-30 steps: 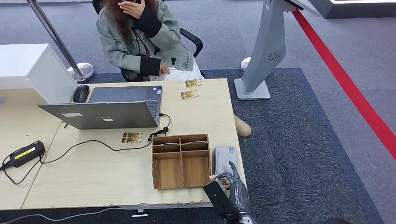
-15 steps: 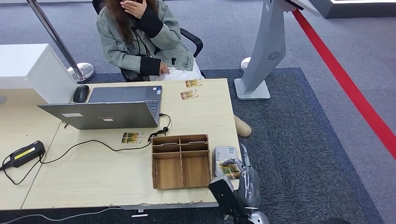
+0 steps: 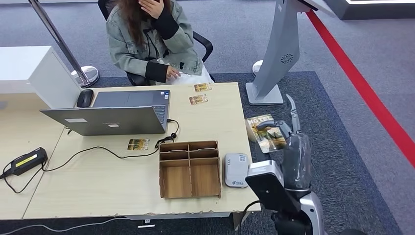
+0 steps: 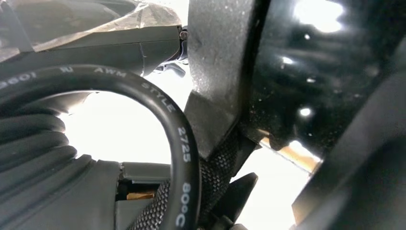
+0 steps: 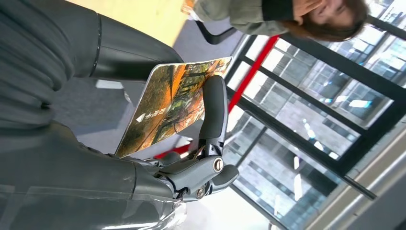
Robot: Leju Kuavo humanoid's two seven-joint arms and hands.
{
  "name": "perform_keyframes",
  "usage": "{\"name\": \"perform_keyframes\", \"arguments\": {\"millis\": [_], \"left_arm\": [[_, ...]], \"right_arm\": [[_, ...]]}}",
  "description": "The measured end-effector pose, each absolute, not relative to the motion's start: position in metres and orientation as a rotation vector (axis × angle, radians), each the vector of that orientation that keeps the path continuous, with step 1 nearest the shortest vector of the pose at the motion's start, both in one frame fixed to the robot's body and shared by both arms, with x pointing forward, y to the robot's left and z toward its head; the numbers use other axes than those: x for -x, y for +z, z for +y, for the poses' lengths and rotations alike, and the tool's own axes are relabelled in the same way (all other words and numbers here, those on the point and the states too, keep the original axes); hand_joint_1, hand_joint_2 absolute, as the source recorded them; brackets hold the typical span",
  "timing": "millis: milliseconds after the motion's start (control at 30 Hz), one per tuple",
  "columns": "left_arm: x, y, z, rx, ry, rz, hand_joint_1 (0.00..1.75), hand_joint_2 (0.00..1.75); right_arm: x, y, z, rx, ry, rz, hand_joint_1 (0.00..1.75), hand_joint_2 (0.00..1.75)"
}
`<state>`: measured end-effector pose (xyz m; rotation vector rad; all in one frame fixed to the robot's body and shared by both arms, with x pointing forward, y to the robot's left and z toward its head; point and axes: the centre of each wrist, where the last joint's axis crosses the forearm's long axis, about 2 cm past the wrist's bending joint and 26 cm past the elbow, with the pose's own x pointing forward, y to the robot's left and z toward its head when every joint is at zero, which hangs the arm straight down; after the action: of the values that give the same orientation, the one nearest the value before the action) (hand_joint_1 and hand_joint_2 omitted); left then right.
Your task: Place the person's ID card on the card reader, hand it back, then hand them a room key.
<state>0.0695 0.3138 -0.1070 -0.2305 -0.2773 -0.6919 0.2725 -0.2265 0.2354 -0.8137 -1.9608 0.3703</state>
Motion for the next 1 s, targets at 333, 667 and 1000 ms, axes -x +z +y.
{"name": "perform_keyframes", "arguments": {"millis": [333, 667, 1000], "left_arm": [[-0.073, -0.107, 0.307, 0.231, -0.737, -0.286, 0.0, 0.0], [-0.077, -0.106, 0.302, 0.231, -0.766, -0.294, 0.0, 0.0], [-0.079, -0.106, 0.3, 0.231, -0.771, -0.3, 0.0, 0.0]], "right_arm": [[-0.335, 0.278, -0.211, 0.79, 0.364, -1.973, 1.75, 1.75], [-0.376, 0.266, -0.161, 0.789, 0.508, -1.852, 1.75, 1.75], [-0.385, 0.242, -0.13, 0.705, 0.58, -1.763, 1.75, 1.75]]}}
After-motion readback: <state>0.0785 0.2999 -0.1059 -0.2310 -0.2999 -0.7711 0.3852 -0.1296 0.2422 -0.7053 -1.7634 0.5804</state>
